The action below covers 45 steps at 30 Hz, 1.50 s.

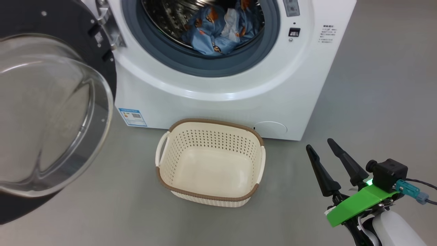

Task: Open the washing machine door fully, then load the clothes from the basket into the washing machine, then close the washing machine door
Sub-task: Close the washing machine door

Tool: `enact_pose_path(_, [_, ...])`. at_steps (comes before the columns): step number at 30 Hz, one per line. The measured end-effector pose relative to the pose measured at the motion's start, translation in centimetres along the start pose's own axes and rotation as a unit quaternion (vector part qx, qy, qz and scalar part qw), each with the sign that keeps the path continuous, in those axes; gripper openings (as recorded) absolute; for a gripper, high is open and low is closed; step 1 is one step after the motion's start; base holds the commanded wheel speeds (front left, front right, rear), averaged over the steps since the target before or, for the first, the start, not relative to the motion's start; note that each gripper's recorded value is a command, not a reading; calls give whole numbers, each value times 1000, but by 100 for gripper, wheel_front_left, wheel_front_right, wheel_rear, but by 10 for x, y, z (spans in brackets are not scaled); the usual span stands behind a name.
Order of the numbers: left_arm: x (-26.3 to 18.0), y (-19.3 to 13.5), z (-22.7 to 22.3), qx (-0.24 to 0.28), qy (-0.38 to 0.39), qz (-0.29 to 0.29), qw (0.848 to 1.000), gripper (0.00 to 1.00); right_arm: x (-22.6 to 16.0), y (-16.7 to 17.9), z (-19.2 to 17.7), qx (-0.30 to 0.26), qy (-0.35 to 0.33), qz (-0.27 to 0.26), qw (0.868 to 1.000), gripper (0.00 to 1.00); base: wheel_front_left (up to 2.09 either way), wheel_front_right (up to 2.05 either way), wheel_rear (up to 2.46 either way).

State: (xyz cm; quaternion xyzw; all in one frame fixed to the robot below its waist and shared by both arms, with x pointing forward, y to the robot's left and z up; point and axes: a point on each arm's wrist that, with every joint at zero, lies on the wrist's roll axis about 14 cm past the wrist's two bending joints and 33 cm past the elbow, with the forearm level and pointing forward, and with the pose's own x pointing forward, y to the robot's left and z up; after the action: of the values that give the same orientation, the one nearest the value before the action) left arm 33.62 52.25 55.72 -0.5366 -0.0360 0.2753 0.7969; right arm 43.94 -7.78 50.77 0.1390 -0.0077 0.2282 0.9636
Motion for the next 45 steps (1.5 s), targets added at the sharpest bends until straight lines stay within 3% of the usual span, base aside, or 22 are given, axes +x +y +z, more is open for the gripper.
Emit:
enact_pose_path(7, [-19, -1, -19, 15, 94, -20, 995, 0, 0, 12, 5, 1, -6, 12, 1000, 100, 0, 0, 0])
enact_pose_path(17, [-50, 4, -63, 28, 211, -46, 976, 0, 3, 30, 11, 8, -16, 27, 999, 100, 0, 0, 0])
enact_pose_path(28, [-90, -25, -105, 34, 317, -112, 941, 0, -3, 40, 11, 23, -20, 26, 999, 100, 0, 0, 0])
enact_pose_path(35, [-116, -60, -145, 32, 383, -163, 909, 0, -6, 42, 10, 35, -23, 20, 999, 100, 0, 0, 0])
enact_pose_path(45, [-140, -101, -197, 29, 432, -218, 875, 0, -18, 29, 14, 35, -29, -4, 999, 100, 0, 0, 0])
